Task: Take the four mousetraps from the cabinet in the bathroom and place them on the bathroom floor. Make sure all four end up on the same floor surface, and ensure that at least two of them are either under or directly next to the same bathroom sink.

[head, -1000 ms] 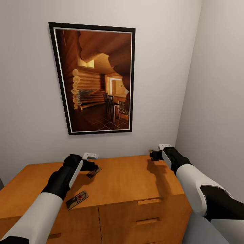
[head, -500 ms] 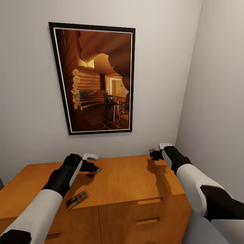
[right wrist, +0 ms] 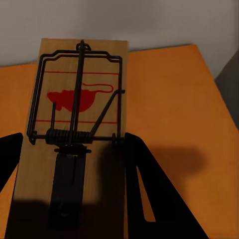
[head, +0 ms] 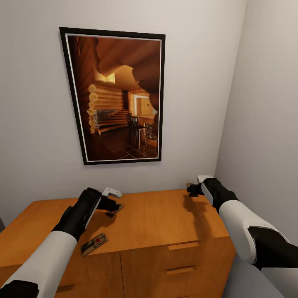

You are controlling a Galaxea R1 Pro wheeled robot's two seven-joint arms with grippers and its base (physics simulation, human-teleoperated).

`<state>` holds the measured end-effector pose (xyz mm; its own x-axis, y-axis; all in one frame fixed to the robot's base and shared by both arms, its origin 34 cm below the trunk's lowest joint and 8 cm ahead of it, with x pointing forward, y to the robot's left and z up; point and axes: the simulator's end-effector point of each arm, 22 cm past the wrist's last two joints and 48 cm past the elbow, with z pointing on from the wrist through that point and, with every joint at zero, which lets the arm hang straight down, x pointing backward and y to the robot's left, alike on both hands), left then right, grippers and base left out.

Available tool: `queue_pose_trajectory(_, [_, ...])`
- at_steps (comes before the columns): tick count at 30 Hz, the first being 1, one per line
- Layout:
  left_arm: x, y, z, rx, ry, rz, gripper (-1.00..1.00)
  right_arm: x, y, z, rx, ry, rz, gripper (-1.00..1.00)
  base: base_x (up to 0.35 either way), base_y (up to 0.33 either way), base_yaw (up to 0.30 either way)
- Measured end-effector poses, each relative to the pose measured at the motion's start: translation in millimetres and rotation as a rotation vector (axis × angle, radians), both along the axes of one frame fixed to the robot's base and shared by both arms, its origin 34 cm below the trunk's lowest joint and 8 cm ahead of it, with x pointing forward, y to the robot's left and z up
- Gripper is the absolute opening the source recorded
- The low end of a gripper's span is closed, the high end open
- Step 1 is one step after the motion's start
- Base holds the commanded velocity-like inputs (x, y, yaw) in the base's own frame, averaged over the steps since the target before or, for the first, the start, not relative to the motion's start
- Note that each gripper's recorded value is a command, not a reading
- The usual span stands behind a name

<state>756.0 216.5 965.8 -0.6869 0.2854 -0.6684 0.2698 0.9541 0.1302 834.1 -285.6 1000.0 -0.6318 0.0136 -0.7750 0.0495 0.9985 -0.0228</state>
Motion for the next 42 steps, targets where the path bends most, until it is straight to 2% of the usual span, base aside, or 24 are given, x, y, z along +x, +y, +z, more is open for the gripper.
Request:
queue_pose_trajectory(11, [1.0, -0.5, -3.7, 0.000, -0.003, -0.006, 1.00, -7.2, -5.5, -7.9, 0.003, 0.048, -0.005, -1.00, 0.000, 0.000, 0.000])
queue_pose_trajectory(15, [0.7, -0.9, -4.5, 0.000, -0.001, -0.006, 1.00, -12.5, -21.4, -11.9, -0.002, 0.078, -0.024, -1.00, 0.000, 0.000, 0.000])
queue_pose_trajectory(17, [0.5, -2.0, -4.7, -0.002, 0.001, -0.007, 1.00, -15.2, -41.0, -6.9, -0.010, 0.088, -0.049, -1.00, 0.000, 0.000, 0.000])
queue_pose_trajectory(18, [0.4, -1.8, -4.8, -0.002, 0.001, -0.006, 1.00, -15.2, -43.6, -2.9, -0.009, 0.088, -0.053, -1.00, 0.000, 0.000, 0.000])
queue_pose_trajectory(28, [1.0, -2.7, -4.3, -0.002, 0.001, -0.007, 1.00, -15.3, -49.1, 12.4, -0.008, 0.088, -0.061, -1.00, 0.000, 0.000, 0.000])
queue_pose_trajectory(37, [14.3, -5.5, -7.4, 0.000, 0.008, -0.021, 1.00, -16.4, -59.5, 14.4, -0.075, 0.093, -0.064, -1.00, 0.000, 0.000, 0.000])
queue_pose_trajectory(42, [24.1, -5.9, -18.1, 0.000, 0.012, -0.038, 1.00, -16.8, -62.9, 14.8, -0.089, 0.094, -0.067, -1.00, 0.000, 0.000, 0.000])
